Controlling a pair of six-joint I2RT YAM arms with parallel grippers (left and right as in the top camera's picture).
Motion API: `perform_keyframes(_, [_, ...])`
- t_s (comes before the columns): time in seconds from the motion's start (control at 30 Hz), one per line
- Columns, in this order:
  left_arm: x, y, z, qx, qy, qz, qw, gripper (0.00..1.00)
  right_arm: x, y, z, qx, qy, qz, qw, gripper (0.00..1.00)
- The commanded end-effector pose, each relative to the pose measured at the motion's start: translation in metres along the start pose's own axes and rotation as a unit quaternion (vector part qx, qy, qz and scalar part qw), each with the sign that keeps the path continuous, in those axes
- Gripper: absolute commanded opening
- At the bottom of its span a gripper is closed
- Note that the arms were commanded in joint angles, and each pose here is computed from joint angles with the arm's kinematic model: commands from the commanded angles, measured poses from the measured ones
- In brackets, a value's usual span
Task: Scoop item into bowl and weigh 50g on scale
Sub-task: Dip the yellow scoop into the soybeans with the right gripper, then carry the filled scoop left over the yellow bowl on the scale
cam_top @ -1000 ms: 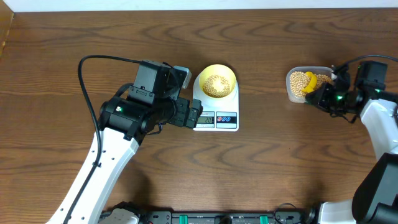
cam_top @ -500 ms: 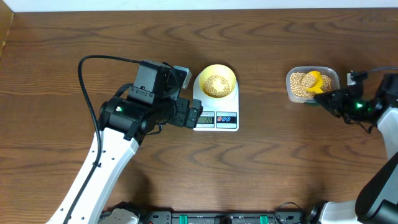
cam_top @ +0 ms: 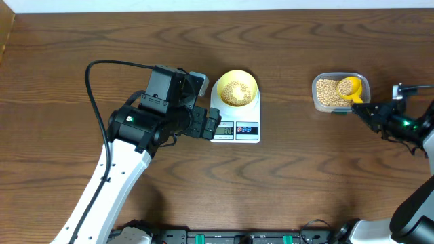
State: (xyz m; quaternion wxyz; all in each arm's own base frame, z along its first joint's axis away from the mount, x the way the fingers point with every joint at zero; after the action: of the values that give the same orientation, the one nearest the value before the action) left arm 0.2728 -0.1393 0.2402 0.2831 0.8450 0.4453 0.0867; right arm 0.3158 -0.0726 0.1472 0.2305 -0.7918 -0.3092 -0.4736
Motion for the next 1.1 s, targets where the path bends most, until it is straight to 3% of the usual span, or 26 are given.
perform_keyframes(0.0, [0.001, 0.008, -0.01, -0.017, 0.007, -0.004, 1.0, 0.98, 0.005, -0.002, -0.006, 0.011, 0.046, 0.007, 0.999, 0.01])
perform_keyframes(0.57, [0.001, 0.008, -0.01, -0.017, 0.007, -0.003, 1.0, 0.98, 0.032, -0.014, -0.013, 0.056, 0.153, 0.014, 0.987, 0.01])
perform_keyframes(1.07, [0.001, 0.008, -0.01, -0.017, 0.007, -0.003, 1.0, 0.98, 0.057, -0.056, 0.039, 0.17, 0.131, 0.045, 0.976, 0.01])
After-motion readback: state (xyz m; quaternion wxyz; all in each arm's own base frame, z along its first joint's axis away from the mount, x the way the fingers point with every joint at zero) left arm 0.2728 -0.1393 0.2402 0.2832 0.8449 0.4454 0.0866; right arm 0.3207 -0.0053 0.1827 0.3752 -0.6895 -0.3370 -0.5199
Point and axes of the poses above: each gripper's point midway between its finger pads, its own z axis out along the fingers, its own x axis along the line the jaws close on, y = z × x, the point moved 4 cm from there along -z, back along the fingers, and after that the axes turned 15 degrees about z, right-handed, at the moved point
